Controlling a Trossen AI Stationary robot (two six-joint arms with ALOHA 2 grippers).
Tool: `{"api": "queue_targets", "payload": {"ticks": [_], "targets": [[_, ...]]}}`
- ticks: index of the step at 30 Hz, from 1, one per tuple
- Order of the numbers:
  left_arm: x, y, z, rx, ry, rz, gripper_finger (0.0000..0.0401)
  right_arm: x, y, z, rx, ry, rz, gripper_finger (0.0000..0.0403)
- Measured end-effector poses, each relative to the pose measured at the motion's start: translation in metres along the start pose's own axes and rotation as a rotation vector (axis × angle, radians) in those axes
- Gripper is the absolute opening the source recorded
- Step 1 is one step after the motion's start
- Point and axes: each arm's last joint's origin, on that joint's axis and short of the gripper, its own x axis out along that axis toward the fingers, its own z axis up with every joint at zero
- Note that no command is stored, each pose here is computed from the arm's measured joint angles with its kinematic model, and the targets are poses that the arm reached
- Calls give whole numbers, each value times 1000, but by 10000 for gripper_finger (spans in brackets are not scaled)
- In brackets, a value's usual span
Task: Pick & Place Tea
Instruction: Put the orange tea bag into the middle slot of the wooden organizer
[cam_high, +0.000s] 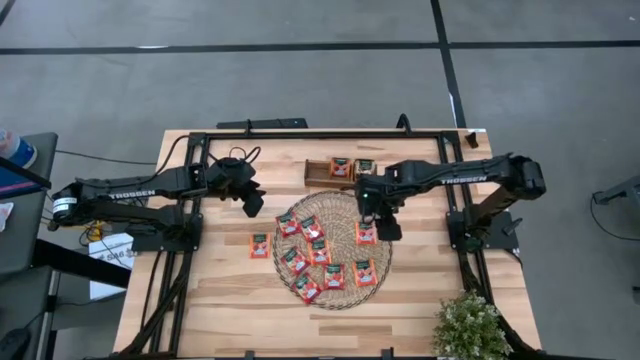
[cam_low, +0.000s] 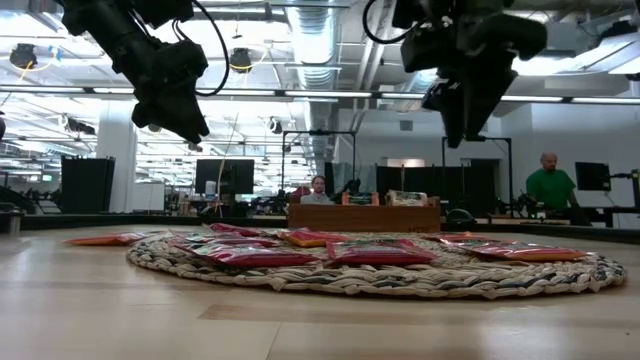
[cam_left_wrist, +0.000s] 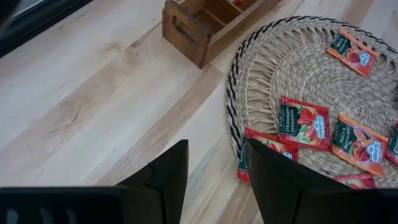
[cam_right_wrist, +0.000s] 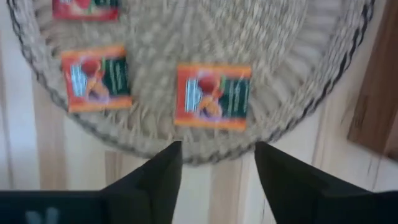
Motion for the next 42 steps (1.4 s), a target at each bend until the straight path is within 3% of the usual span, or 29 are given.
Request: {"api": "queue_targets", "payload": {"ticks": [6, 19, 34, 42], "targets": [[0, 0, 0, -2, 0, 1, 151, 19, -3, 3, -45, 13, -77, 227], [0, 0, -1, -18, 4, 1, 151, 89, -6, 15, -112, 219, -27, 223], [0, 0, -1, -18, 7, 2, 151, 102, -12, 23, -81, 166, -40, 221], [0, 0, -1, -18, 8, 2, 151, 126, -15, 22, -66, 237, -19, 219]]}}
